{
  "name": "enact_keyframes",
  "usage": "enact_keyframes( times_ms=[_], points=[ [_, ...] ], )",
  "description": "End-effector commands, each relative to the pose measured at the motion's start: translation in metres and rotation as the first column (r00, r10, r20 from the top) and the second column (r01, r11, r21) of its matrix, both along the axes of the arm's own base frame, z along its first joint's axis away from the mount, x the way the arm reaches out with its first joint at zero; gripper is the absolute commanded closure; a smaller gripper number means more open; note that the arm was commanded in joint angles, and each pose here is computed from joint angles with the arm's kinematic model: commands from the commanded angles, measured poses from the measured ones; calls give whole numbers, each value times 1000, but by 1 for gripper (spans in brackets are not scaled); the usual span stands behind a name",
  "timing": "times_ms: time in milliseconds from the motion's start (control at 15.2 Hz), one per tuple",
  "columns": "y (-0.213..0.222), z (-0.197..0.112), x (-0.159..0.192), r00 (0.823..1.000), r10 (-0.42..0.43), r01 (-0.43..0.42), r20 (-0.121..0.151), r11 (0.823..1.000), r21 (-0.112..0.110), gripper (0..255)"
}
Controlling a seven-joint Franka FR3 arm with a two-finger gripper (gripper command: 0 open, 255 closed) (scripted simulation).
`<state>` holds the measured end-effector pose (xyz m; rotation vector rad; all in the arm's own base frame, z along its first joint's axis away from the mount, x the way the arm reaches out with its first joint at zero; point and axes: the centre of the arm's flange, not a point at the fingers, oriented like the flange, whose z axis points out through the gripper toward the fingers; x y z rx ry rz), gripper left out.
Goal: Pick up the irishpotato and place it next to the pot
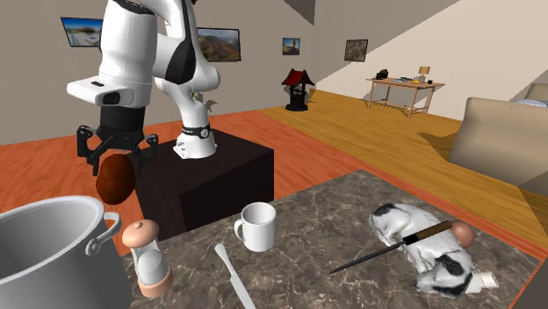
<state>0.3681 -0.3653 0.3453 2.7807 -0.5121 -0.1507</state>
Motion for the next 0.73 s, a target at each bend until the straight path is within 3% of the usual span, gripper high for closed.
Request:
enact_keyframes(
  times_ms=[0, 660],
  points=[
    [0, -11, -2, 1000, 0, 0, 0, 1000, 0, 255],
    [0, -64, -2, 1000, 0, 0, 0, 1000, 0, 255]
  ],
)
